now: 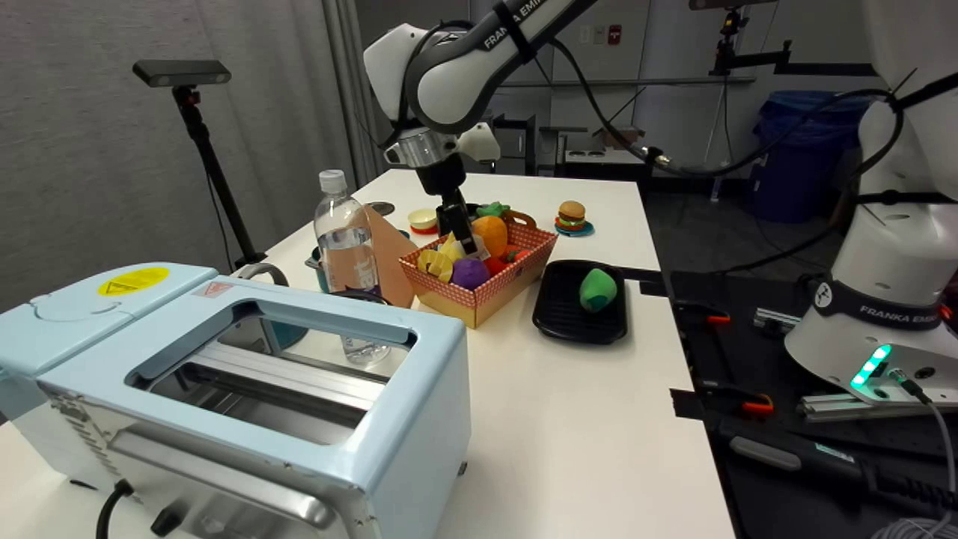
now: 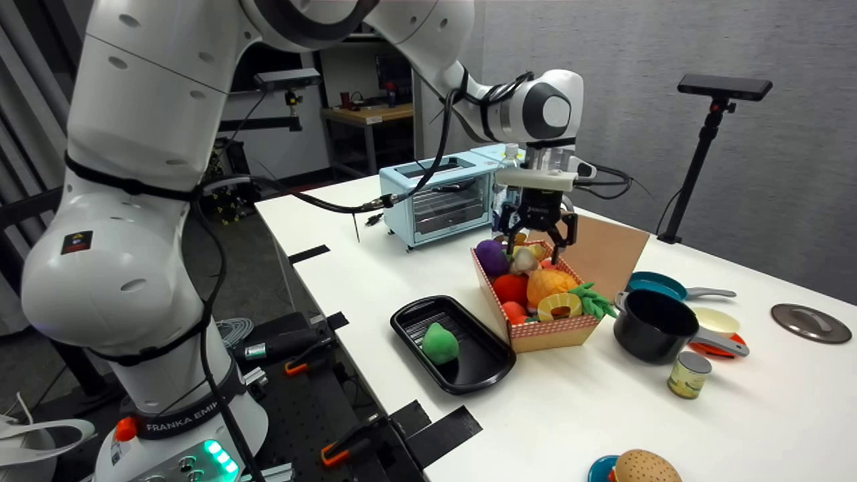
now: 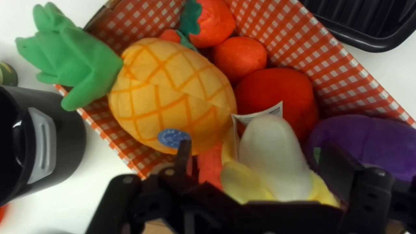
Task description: Put the banana and pineapple plush on the table
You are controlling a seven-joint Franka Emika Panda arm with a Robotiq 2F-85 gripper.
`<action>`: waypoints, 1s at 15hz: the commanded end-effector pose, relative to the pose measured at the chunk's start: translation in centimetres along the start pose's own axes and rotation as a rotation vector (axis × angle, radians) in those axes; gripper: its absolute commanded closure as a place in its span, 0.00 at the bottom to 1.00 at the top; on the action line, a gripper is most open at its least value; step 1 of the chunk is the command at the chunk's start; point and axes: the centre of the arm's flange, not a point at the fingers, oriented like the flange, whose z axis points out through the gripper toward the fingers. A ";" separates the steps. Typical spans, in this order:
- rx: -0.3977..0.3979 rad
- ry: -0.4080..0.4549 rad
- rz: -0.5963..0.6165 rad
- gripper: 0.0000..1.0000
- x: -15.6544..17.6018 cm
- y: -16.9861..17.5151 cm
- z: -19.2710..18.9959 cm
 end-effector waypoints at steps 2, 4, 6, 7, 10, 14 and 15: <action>-0.018 -0.017 -0.030 0.26 1.1 0.6 0.1; -0.020 -0.017 -0.037 0.32 1.1 0.7 0.3; -0.020 -0.023 -0.045 0.48 1.1 0.8 0.6; -0.018 -0.026 -0.048 0.55 1.0 0.8 0.8; -0.013 -0.033 -0.058 0.80 1.0 0.8 1.1; -0.017 -0.023 -0.044 0.99 0.8 0.8 0.7; -0.021 -0.002 -0.027 1.00 0.4 0.9 0.2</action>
